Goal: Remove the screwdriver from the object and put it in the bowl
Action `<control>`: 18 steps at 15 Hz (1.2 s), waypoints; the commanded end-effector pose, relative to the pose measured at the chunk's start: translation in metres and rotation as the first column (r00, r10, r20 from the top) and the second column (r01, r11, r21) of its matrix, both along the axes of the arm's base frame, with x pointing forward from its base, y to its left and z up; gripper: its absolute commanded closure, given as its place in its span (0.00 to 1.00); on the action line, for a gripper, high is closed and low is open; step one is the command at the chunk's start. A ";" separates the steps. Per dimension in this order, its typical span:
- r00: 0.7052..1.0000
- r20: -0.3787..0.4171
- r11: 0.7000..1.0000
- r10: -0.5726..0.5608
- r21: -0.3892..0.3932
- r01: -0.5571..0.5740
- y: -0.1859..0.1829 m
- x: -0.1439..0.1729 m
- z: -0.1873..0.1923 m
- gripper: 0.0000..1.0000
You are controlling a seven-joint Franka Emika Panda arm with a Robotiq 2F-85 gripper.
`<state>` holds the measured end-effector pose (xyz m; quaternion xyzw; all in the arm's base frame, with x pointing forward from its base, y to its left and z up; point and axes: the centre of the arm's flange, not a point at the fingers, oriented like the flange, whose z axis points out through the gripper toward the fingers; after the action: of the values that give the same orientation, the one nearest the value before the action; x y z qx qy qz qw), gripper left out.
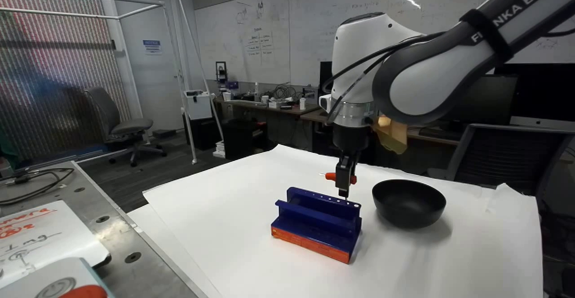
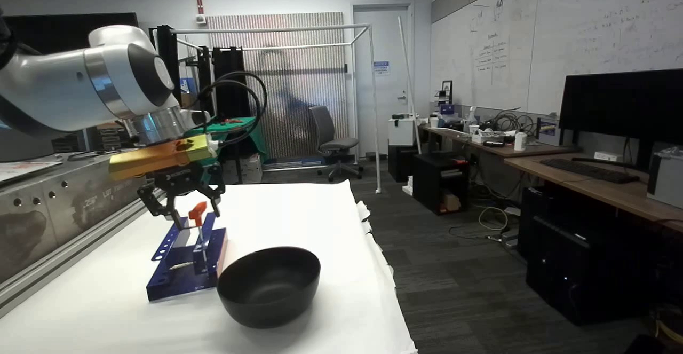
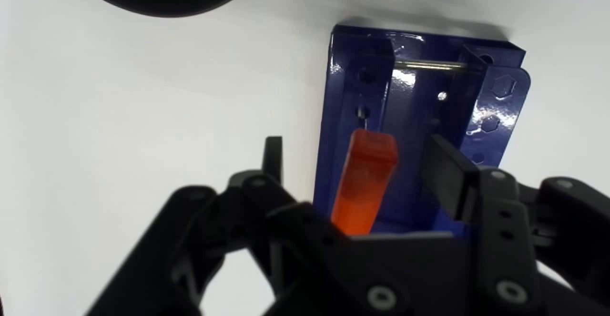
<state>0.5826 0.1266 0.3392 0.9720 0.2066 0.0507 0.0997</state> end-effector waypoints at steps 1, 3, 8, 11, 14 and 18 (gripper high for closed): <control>1.000 0.003 0.999 -0.017 -0.043 0.017 0.011 0.018 0.006 0.58; 1.000 0.002 0.997 -0.025 -0.070 0.025 0.011 0.018 0.010 0.73; 0.998 0.036 0.991 -0.058 -0.120 0.062 0.003 0.004 0.043 0.90; 0.995 0.064 0.988 -0.076 -0.133 0.084 -0.002 -0.021 0.088 0.90; 0.988 0.083 0.972 -0.130 -0.184 0.143 -0.017 -0.043 0.131 0.89; 0.967 0.100 0.910 -0.234 -0.327 0.254 -0.047 -0.054 0.139 0.89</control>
<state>0.5427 0.0979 0.4789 0.9654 0.1209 0.0431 0.2270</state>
